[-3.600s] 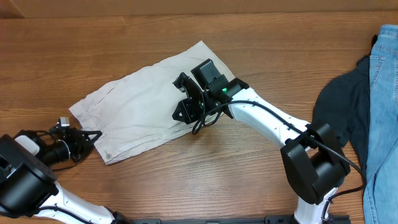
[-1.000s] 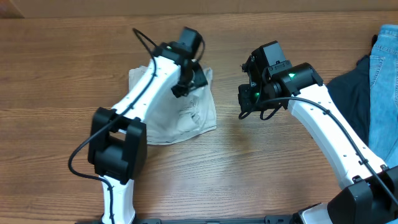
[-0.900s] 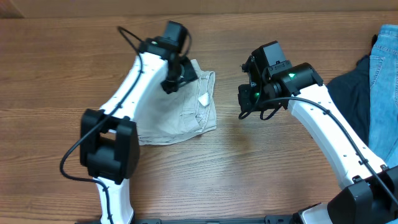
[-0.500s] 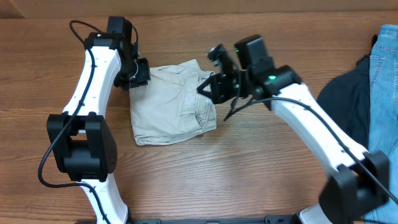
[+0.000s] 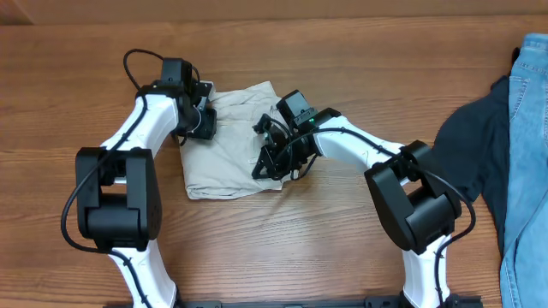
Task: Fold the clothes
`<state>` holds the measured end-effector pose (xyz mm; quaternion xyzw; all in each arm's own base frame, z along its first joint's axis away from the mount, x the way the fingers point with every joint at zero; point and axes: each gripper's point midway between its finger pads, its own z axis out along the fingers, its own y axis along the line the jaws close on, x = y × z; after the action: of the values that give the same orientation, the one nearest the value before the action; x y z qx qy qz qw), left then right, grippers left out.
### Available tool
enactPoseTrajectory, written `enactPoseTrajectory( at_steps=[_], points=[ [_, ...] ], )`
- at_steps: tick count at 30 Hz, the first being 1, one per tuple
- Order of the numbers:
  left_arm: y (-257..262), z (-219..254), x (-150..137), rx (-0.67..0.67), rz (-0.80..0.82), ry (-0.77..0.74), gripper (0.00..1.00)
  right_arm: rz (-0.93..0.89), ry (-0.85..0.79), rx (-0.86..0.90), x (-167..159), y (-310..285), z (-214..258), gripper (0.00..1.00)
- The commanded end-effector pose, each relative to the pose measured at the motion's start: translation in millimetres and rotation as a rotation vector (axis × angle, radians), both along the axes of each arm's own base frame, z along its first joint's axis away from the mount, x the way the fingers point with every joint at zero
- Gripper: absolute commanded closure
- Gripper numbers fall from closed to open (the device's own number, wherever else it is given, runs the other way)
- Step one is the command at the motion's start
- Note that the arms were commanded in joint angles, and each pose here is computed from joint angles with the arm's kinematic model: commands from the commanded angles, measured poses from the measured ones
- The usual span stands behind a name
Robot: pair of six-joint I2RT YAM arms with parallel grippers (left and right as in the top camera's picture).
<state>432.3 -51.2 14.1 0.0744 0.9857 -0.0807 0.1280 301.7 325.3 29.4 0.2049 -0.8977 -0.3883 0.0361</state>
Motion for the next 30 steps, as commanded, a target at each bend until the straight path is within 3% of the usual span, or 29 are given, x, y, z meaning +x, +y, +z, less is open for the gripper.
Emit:
enactPoseTrajectory(
  at_steps=[1,5,7,10,15,20,26,28,30],
  points=[
    [20,-16,-17,0.034,0.070,0.054,0.48,-0.137,0.033,-0.176,13,-34,-30,0.96],
    [29,-10,-14,0.032,0.102,0.057,0.40,-0.227,0.085,-0.309,16,-66,-41,0.96],
    [39,1,-12,0.018,0.189,0.077,0.28,-0.238,0.120,-0.330,13,-78,-40,0.96],
    [59,30,-8,-0.020,0.334,0.106,0.25,-0.175,0.105,-0.301,8,-89,-25,0.96],
    [64,74,-17,-0.195,0.354,0.134,0.22,-0.120,-0.044,-0.228,15,-92,27,0.95],
    [54,89,-53,-0.143,0.087,0.177,0.47,-0.140,-0.198,-0.151,18,-90,90,0.95],
    [56,71,-76,0.123,-0.013,0.266,0.50,-0.153,-0.256,-0.118,12,-93,124,0.95],
    [42,67,-80,0.061,0.041,0.290,0.39,-0.150,-0.233,-0.130,5,-96,124,0.95],
    [47,64,-84,0.036,0.222,0.329,0.28,-0.148,-0.215,-0.139,1,-97,122,0.95]
  ],
)
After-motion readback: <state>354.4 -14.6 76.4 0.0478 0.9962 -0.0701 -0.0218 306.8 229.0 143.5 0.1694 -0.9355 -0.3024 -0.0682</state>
